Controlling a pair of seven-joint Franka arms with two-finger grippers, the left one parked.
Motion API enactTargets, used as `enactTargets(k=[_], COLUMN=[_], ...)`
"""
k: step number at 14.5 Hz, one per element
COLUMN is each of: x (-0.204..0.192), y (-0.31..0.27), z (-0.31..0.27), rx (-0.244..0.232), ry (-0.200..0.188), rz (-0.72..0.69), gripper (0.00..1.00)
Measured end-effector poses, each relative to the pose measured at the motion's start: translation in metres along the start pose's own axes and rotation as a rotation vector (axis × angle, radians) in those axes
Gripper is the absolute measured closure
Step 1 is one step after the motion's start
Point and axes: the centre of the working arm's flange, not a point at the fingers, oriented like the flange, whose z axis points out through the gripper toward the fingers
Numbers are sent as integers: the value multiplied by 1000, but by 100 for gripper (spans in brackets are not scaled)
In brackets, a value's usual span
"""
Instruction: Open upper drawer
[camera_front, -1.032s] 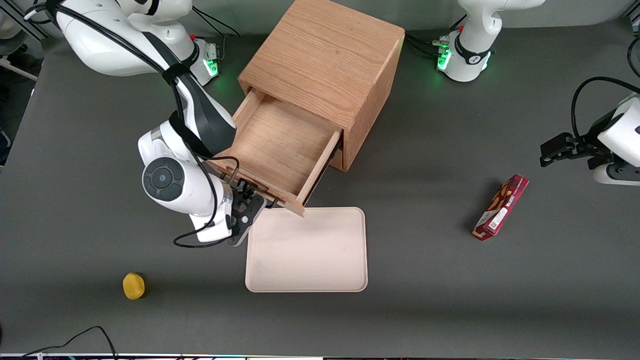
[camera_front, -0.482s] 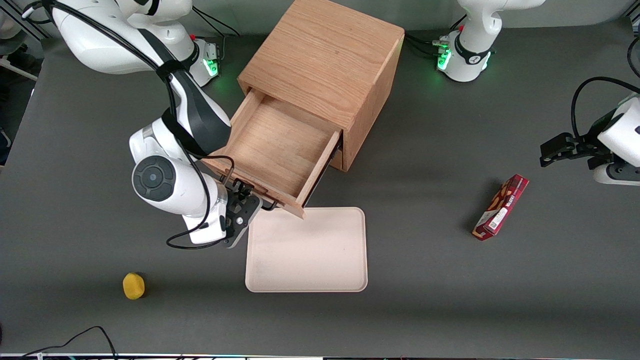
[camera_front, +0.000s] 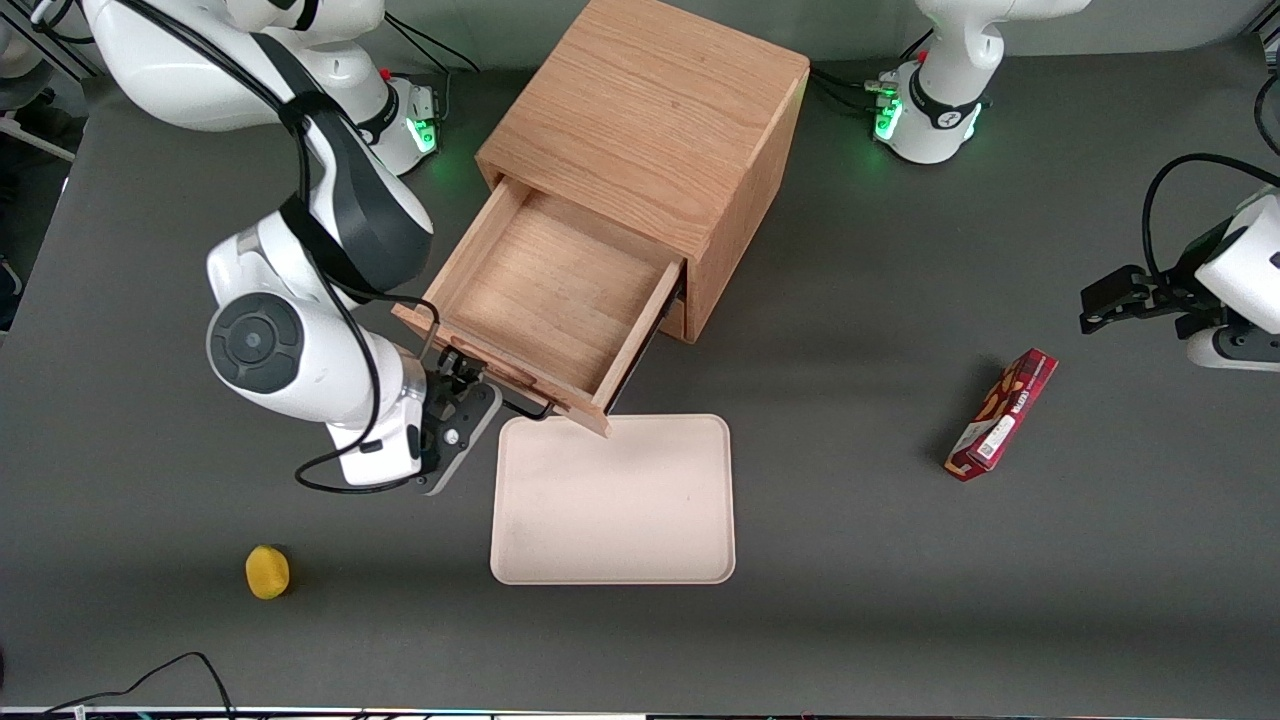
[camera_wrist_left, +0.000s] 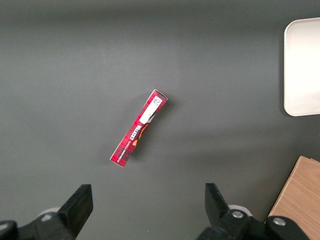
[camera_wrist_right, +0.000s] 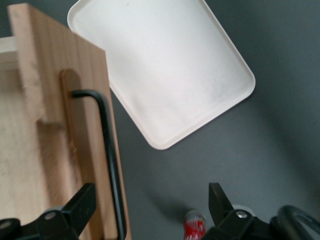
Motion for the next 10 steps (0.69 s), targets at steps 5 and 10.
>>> enactTargets(k=[5,10], x=[-53,-109], y=[-11,-50], z=[-88,-147], rx=[-26,-83], ry=[-37,-57], rz=[18,86], gripper=[0,0])
